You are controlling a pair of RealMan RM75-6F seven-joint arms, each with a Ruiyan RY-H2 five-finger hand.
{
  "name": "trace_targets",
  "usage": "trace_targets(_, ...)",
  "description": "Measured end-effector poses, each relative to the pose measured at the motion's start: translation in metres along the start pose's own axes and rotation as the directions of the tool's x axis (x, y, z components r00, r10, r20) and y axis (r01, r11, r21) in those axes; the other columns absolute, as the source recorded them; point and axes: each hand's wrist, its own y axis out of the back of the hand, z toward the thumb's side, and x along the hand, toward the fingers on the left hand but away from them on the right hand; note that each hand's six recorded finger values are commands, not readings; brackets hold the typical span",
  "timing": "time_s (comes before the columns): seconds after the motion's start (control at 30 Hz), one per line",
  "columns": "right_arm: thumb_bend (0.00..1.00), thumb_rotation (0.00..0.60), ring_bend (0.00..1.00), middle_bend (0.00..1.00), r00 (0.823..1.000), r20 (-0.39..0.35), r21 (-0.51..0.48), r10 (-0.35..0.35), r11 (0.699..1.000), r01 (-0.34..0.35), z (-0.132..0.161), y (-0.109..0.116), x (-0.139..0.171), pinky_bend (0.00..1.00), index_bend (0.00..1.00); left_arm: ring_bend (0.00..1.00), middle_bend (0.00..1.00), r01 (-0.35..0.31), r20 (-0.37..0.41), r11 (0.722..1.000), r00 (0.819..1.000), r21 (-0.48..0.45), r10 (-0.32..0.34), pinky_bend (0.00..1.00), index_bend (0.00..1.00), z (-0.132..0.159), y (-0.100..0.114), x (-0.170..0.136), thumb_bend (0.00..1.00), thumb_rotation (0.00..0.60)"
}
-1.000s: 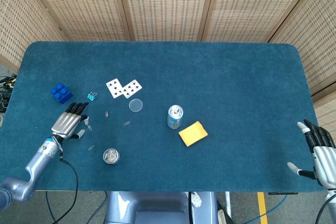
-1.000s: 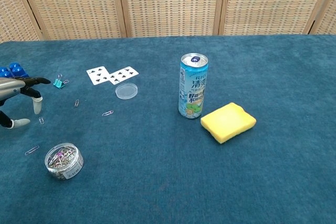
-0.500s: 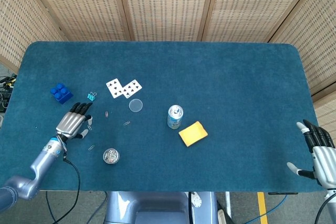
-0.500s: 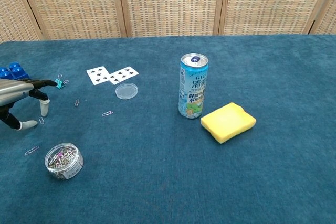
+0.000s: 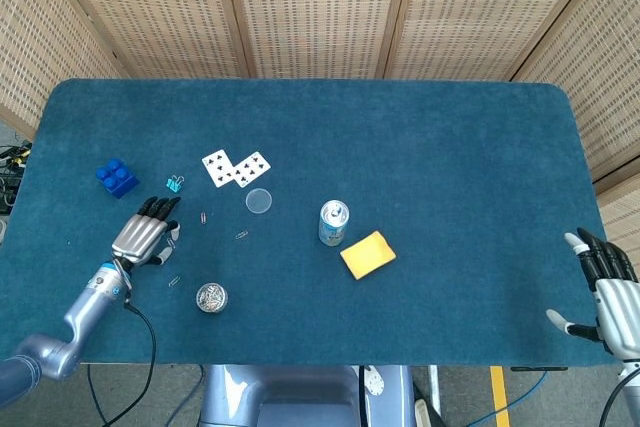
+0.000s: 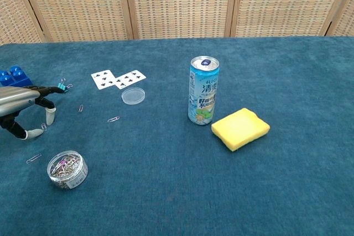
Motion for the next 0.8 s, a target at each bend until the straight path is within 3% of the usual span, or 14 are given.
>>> trace_targets(0.8, 0.00, 0.600, 0.00, 0.00, 1.000, 0.000, -0.003, 0.002, 1.000, -0.002, -0.0008, 0.0001, -0.0001, 0.00, 0.05, 0.00, 0.00, 0.018, -0.020, 1.000, 1.000, -0.007, -0.018, 0.00, 0.61, -0.0052, -0.0063, -0.0003, 0.42, 0.600)
